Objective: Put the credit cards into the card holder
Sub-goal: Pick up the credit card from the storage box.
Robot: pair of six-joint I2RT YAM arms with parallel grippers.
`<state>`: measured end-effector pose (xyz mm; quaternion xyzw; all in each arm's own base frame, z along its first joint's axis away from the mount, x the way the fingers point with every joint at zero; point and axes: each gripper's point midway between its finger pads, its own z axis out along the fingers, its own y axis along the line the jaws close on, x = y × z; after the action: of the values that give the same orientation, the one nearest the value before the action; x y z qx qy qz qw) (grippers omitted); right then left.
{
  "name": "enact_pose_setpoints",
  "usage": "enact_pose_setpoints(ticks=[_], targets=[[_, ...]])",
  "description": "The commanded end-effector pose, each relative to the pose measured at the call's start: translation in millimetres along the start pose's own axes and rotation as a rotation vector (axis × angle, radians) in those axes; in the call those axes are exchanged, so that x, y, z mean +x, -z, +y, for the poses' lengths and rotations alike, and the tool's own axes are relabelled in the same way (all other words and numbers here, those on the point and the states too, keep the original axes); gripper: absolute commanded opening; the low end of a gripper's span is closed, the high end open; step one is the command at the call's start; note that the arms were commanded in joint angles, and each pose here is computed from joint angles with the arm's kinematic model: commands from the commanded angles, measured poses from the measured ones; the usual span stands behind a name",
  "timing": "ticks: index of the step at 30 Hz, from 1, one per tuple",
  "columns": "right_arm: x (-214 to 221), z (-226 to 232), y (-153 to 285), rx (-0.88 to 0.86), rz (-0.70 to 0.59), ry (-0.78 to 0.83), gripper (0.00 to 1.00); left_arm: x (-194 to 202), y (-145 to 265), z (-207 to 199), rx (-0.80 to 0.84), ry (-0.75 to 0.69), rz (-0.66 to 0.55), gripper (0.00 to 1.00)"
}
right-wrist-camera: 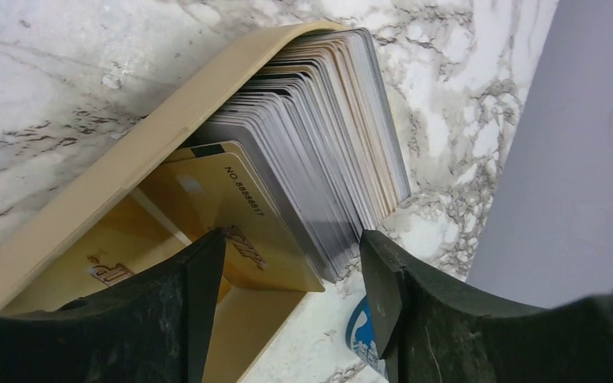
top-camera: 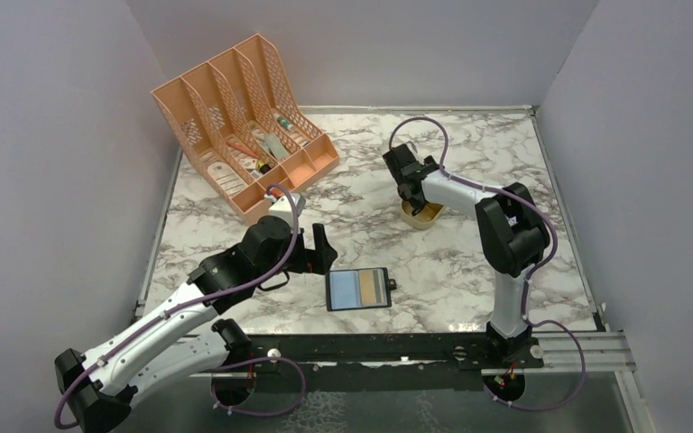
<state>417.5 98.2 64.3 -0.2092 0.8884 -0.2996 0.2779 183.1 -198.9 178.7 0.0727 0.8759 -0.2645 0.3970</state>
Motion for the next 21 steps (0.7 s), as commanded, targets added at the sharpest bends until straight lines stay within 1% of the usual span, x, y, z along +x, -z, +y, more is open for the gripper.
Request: enact_pose_setpoints(ticks=[1, 6, 11, 16, 21], targets=[[-10.5, -22.9, -1.2, 0.132, -0.016, -0.021, 0.61, -10.6, 6.2, 4.1, -0.021, -0.007, -0.047, 0.99], [-13.4, -33.5, 3.8, 0.174, -0.044, -0.039, 0.56, -10.9, 6.0, 5.1, -0.027, -0.002, -0.050, 0.99], [-20.9, -36.1, 7.7, 0.162, -0.083, -0.061, 0.52, -10.7, 5.0, 5.8, -0.032, -0.001, -0.050, 0.99], [-20.8, -32.7, 6.0, 0.150, -0.079, -0.056, 0.43, -9.8, 4.7, 6.7, -0.035, 0.001, -0.049, 0.99], [-20.5, -33.3, 6.4, 0.150, -0.070, -0.059, 0.38, -8.4, 3.2, 7.2, -0.038, 0.003, -0.043, 0.99]])
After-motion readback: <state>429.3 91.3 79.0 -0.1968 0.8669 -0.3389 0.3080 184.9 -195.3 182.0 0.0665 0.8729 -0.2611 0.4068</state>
